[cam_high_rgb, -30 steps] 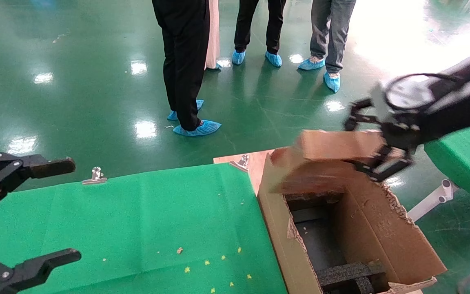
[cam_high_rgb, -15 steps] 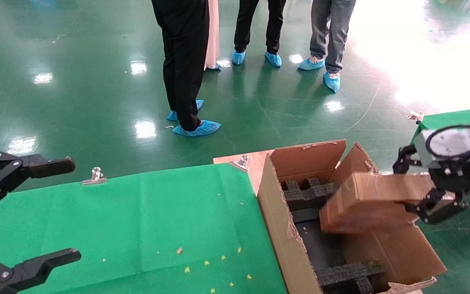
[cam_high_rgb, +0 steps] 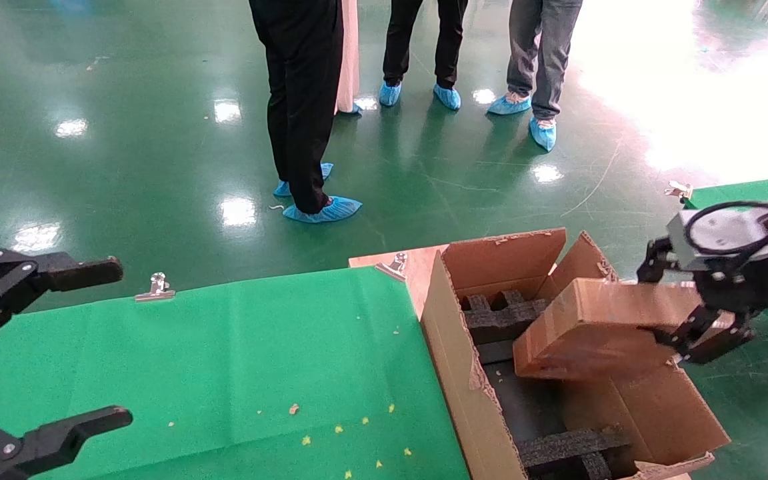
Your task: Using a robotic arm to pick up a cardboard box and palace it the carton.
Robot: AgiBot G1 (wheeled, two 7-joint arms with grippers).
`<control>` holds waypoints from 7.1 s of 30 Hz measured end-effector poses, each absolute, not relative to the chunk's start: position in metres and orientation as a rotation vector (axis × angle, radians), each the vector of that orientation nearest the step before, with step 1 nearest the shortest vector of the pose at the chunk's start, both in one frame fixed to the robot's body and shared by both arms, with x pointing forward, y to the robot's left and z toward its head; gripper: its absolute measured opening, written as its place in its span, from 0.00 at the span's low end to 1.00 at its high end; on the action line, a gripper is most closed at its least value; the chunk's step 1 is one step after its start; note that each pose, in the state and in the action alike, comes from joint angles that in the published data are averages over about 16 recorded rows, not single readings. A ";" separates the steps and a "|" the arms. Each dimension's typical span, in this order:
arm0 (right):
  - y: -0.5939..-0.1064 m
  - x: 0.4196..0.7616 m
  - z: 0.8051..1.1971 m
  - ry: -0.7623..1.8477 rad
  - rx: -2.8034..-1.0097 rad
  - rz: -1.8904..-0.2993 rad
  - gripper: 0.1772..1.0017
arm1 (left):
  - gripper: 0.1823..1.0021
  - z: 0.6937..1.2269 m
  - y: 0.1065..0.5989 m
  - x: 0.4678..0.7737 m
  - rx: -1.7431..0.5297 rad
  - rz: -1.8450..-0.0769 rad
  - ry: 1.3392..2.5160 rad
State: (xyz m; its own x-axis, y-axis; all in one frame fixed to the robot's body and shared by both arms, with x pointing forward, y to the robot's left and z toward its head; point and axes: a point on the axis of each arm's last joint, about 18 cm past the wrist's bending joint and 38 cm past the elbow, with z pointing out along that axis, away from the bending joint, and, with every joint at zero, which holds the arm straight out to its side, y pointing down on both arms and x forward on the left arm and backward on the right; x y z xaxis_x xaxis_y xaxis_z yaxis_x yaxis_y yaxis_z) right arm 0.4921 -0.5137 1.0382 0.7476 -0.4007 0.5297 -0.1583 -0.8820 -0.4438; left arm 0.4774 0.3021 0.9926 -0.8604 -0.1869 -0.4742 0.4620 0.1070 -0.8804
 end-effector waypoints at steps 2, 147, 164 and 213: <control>-0.517 0.495 1.034 0.530 -2.541 -0.887 0.18 | 1.00 0.993 0.302 0.477 0.267 -1.804 1.917; -0.531 0.603 0.846 1.717 -2.069 -0.721 0.17 | 1.00 0.993 0.302 0.478 0.266 -1.804 1.916; -0.530 0.603 0.846 1.714 -2.073 -0.715 0.23 | 1.00 0.993 0.302 0.478 0.266 -1.804 1.916; -0.441 0.584 1.035 0.934 -1.854 -0.884 1.00 | 1.00 0.993 0.302 0.478 0.266 -1.804 1.916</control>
